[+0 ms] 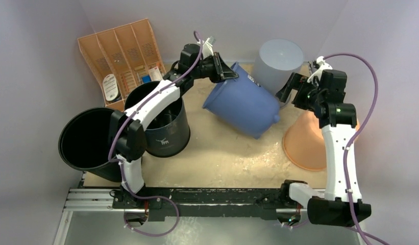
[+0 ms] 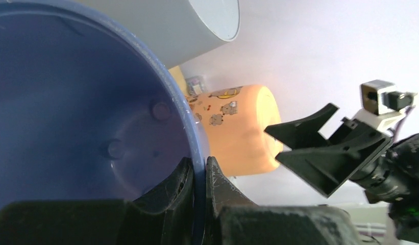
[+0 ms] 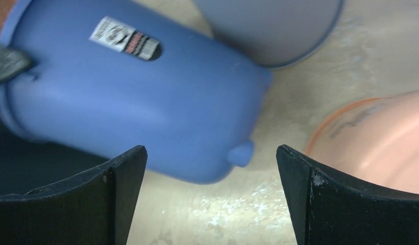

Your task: Turn the large container upside down

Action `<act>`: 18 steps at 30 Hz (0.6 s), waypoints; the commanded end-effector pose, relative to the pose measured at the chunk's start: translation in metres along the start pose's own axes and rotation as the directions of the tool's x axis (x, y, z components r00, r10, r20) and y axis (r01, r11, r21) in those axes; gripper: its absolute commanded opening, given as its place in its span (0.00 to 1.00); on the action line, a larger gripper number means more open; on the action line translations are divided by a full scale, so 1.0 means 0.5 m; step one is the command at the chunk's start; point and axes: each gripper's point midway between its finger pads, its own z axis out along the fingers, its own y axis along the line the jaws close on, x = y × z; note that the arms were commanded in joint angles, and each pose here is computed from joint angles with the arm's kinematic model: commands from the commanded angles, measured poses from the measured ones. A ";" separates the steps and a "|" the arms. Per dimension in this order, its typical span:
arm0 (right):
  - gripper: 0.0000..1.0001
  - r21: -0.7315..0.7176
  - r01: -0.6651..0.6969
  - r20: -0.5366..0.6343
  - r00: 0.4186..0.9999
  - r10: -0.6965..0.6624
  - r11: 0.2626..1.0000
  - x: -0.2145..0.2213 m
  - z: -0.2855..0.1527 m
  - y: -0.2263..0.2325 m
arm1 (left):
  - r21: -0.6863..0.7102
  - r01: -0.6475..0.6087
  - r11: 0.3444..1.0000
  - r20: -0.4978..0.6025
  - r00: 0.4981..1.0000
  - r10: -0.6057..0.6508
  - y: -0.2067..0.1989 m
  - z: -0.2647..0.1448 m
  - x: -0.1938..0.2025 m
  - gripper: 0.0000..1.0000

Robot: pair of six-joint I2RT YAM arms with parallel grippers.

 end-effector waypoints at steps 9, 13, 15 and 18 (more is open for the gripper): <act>1.00 -0.315 -0.043 -0.092 0.996 0.015 0.948 0.121 0.031 0.070 | 0.234 0.146 0.961 -0.138 0.984 -0.115 0.015 -0.013 -0.029 0.00; 1.00 -0.255 -0.053 -0.091 0.995 0.030 0.966 0.134 0.039 0.047 | 0.184 0.137 0.973 -0.143 0.983 -0.111 0.074 -0.027 -0.039 0.00; 1.00 -0.245 -0.058 -0.088 0.995 0.038 0.968 0.136 0.039 0.043 | 0.133 0.118 0.984 -0.145 0.985 -0.098 0.108 -0.028 -0.040 0.13; 1.00 -0.238 -0.077 -0.105 0.993 0.053 0.968 0.151 0.049 0.038 | 0.040 0.099 0.994 -0.152 0.984 -0.092 0.157 -0.026 -0.035 0.35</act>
